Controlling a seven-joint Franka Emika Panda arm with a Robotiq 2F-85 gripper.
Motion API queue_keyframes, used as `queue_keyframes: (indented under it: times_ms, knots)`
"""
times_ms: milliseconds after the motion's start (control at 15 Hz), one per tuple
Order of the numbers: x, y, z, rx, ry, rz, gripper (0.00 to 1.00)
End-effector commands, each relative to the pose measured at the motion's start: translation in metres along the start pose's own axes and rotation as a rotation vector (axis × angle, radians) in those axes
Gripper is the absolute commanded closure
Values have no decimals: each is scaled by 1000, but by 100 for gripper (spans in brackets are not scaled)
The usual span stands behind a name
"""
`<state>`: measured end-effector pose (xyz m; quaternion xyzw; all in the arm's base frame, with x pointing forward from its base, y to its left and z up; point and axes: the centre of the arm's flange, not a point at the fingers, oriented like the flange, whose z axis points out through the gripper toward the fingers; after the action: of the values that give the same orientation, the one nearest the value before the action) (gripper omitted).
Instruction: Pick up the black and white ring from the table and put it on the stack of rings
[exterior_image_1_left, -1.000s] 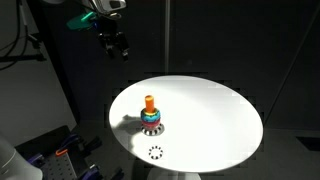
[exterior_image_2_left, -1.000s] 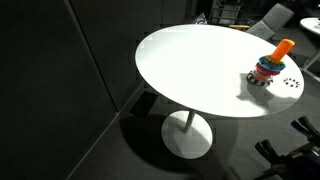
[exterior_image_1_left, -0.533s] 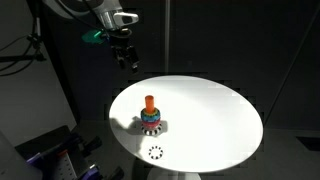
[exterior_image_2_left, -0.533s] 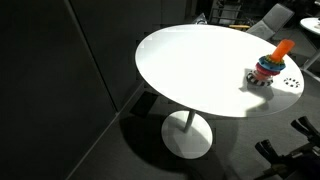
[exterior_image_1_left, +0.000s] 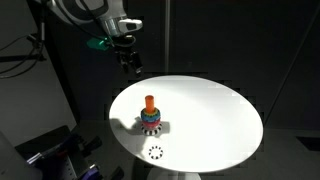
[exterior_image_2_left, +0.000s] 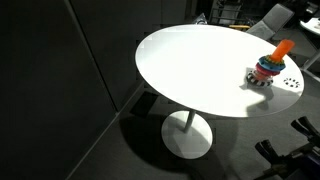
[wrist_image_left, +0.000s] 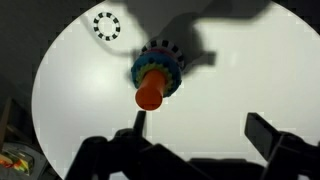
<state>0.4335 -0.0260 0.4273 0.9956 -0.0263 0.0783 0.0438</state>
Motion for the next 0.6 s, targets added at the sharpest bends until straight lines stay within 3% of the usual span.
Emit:
queue_keyframes:
  times_ms: [0, 533]
  knots:
    - [0, 0, 0, 0, 0, 0, 0]
    - [-7, 3, 40, -8, -42, 36, 0]
